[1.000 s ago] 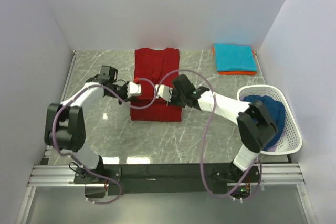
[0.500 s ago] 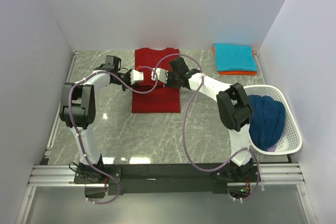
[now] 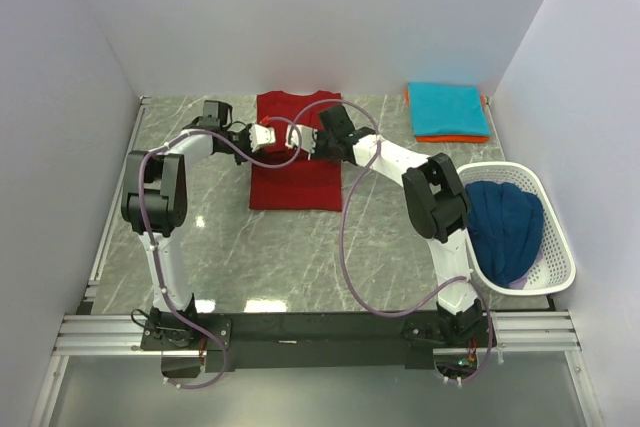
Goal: Fold and stack the t-shirts
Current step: Fold the tshirt
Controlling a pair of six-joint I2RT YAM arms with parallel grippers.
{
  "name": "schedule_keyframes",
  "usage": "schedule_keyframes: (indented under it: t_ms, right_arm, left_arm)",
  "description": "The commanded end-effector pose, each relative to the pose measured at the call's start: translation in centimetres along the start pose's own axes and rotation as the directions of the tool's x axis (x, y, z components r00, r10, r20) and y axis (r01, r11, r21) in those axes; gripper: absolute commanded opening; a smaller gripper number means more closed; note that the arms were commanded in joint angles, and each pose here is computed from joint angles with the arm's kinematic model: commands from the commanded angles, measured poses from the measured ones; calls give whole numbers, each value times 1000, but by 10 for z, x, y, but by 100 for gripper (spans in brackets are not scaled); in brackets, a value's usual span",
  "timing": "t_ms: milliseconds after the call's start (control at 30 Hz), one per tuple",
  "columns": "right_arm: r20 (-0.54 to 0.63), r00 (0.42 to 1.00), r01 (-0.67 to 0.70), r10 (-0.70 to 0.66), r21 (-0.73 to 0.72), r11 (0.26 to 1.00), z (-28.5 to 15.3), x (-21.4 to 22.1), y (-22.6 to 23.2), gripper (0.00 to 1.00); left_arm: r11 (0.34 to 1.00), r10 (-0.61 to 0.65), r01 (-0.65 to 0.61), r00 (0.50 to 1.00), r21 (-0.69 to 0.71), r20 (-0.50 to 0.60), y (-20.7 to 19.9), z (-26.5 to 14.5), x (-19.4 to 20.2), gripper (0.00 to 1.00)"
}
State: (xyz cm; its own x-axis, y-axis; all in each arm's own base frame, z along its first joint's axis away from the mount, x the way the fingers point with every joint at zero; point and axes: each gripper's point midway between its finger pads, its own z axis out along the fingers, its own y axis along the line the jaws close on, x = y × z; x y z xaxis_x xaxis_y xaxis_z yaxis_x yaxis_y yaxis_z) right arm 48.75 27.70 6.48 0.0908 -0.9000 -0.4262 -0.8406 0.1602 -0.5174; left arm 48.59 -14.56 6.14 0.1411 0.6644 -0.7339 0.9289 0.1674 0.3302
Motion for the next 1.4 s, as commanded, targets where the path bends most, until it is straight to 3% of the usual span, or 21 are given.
schedule_keyframes:
  t_ms: [0, 33, 67, 167, 300, 467, 567, 767, 1167, 1300, 1367]
  right_arm:
    - [18, 1000, -25, 23, 132, 991, -10, -10, -44, 28]
    - [19, 999, -40, 38, 153, 987, -14, -11, -49, 32]
    - [16, 999, -49, 47, 162, 985, -16, -9, -48, 41]
    - [28, 997, -78, 74, 224, 971, -35, -10, -60, 78]
    - [52, 988, -150, 142, 177, 973, -71, -14, -55, 77]
    - [72, 979, -190, 191, -19, 982, -97, -10, 11, 65]
    - [55, 982, -172, 178, -105, 980, -101, -8, 48, 56]
    - [13, 996, -79, 83, -206, 975, -88, 3, 109, 51]
    - [-43, 999, -40, 30, -232, 972, -59, 18, 139, 49]
    - [-73, 997, -42, 24, -251, 967, -70, 26, 141, 52]
    - [-62, 993, -108, 95, -243, 964, -92, 22, 124, 54]
  left_arm:
    - [995, 5, -2, 999, -104, 35, 32, -10, -13, 22]
    - [993, 8, -3, 999, -122, 40, 37, -13, -17, 33]
    - [990, -28, 34, 998, -136, 48, 38, -16, -18, 39]
    - [973, -78, 94, 994, -209, 82, 54, -31, -27, 50]
    - [952, -174, 199, 977, -232, 127, 44, -57, -29, 52]
    - [971, -210, 221, 971, -88, 113, -29, -75, -37, 52]
    - [987, -161, 163, 981, -8, 112, -73, -75, -34, 51]
    - [998, 60, -61, 995, 7, 76, -123, -69, -16, 51]
    - [982, 178, -178, 984, 61, 12, -147, -44, -8, 51]
    - [990, 105, -105, 994, 94, 8, -144, -60, -10, 52]
    - [995, -51, 46, 997, 83, 52, -132, -80, -26, 52]
